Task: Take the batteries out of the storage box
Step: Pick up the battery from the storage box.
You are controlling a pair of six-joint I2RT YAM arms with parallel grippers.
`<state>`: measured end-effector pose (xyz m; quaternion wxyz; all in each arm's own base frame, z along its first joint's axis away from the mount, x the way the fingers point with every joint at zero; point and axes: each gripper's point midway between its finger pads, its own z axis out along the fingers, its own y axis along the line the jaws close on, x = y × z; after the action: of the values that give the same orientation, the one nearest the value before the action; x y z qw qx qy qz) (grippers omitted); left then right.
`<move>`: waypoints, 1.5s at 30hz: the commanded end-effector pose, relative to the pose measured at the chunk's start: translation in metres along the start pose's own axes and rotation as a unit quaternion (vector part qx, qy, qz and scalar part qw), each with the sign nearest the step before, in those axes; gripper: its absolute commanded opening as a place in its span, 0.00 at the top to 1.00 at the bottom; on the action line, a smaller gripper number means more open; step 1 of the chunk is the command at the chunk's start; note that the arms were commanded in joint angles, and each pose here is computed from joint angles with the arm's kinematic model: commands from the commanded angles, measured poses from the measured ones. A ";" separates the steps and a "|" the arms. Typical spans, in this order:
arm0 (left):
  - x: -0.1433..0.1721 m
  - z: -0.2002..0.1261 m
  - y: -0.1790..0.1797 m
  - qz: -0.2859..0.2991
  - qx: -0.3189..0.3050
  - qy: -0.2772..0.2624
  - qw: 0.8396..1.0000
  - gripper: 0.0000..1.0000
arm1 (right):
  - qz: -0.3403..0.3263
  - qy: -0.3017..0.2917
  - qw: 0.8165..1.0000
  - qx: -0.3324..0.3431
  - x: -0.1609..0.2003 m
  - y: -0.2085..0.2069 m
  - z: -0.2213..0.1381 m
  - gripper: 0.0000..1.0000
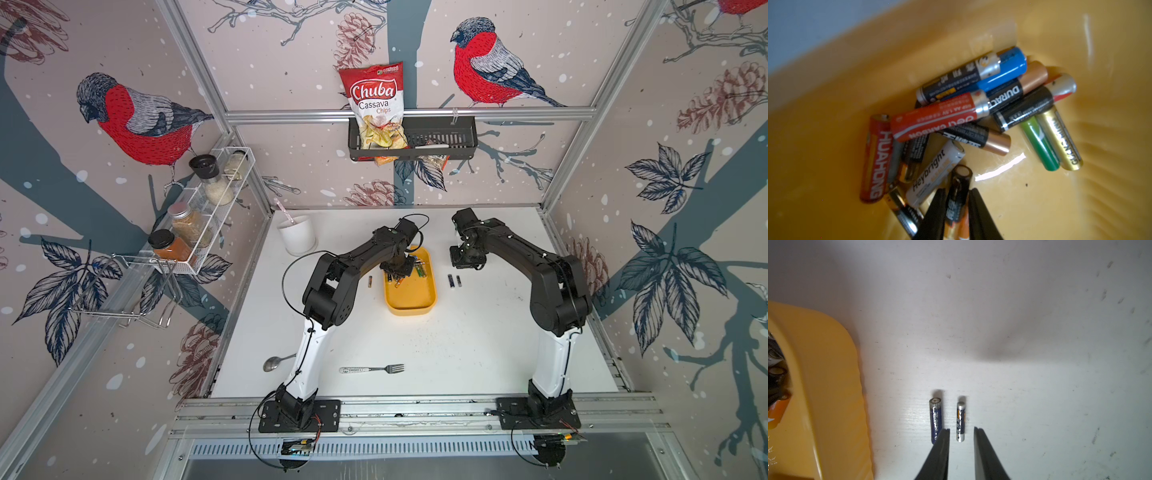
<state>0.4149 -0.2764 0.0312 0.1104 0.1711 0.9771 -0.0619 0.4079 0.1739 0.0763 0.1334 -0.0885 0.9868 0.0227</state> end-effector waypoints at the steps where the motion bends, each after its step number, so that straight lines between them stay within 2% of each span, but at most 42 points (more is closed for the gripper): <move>1: 0.004 -0.002 0.000 -0.002 -0.002 0.007 1.000 0.76 | 0.001 -0.003 1.000 -0.004 -0.001 0.001 -0.005 0.73; 11: 0.005 0.002 0.000 -0.005 0.000 0.010 1.000 0.73 | -0.003 -0.003 1.000 -0.006 -0.001 0.003 -0.004 0.73; 19: 0.005 0.002 -0.002 -0.005 0.003 0.012 1.000 0.80 | -0.002 -0.004 1.000 -0.013 -0.003 0.006 -0.005 0.73; 27: -0.001 -0.013 -0.004 -0.007 0.011 -0.001 1.000 0.83 | -0.001 -0.008 1.000 -0.022 -0.007 0.010 -0.008 0.73; 45: -0.005 -0.039 -0.005 -0.016 0.021 -0.023 0.999 0.83 | -0.005 -0.013 1.000 -0.026 -0.010 0.017 -0.012 0.73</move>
<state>0.4112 -0.2808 0.0625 0.1253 0.1617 0.9749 -0.0880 0.4126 0.1903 0.0893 0.1454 -0.0971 0.9834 0.0491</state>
